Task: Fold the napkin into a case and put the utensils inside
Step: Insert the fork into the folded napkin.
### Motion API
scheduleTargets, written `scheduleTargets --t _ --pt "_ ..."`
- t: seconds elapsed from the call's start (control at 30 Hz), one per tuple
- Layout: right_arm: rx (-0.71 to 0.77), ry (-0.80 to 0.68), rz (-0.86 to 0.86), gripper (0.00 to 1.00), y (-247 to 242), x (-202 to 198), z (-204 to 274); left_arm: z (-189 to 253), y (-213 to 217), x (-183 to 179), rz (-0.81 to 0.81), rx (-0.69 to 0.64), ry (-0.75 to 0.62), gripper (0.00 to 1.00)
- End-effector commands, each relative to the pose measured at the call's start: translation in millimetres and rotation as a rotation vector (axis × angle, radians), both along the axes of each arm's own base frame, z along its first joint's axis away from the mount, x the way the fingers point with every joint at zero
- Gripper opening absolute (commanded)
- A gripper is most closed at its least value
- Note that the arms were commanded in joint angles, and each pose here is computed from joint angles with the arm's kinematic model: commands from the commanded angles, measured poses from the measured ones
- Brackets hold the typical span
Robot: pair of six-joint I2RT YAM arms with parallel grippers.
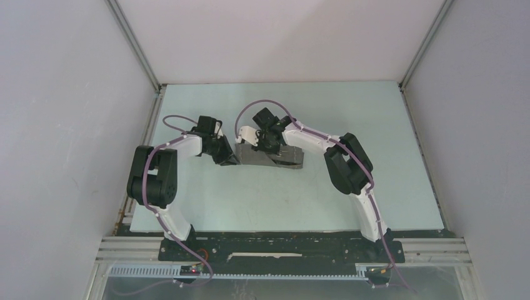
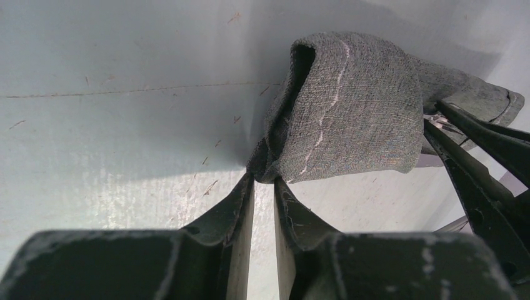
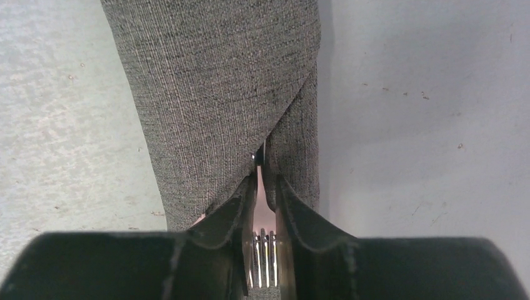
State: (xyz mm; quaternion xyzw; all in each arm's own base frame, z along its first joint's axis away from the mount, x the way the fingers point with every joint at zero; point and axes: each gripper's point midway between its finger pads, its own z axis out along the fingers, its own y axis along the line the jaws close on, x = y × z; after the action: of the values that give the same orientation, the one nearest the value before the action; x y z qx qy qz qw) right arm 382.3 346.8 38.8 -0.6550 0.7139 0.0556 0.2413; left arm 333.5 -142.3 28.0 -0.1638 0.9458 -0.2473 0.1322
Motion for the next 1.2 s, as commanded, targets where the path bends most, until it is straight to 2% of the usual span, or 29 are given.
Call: scheduleTargets --t 0.0,0.1,0.33,0.63,0.83,1.17 --pt "0.014 -0.070 -0.048 0.30 -2 15 32 8 1 11 -0.012 -0.002 -0.048 0.22" --pt "0.003 -0.076 -0.067 0.34 -10 12 45 9 1 11 -0.011 -0.006 -0.051 0.22" --pt "-0.029 -0.097 -0.109 0.36 -38 -7 75 14 1 10 -0.011 -0.010 -0.064 0.22" --pt "0.022 0.066 -0.057 0.41 -69 -68 49 17 -2 12 -0.016 -0.028 -0.072 0.22" --pt "0.004 0.080 -0.059 0.42 -74 -64 29 18 -4 11 -0.021 -0.035 -0.072 0.21" --pt "-0.052 0.065 -0.078 0.35 -80 -52 11 15 -5 11 -0.022 -0.040 -0.066 0.21"
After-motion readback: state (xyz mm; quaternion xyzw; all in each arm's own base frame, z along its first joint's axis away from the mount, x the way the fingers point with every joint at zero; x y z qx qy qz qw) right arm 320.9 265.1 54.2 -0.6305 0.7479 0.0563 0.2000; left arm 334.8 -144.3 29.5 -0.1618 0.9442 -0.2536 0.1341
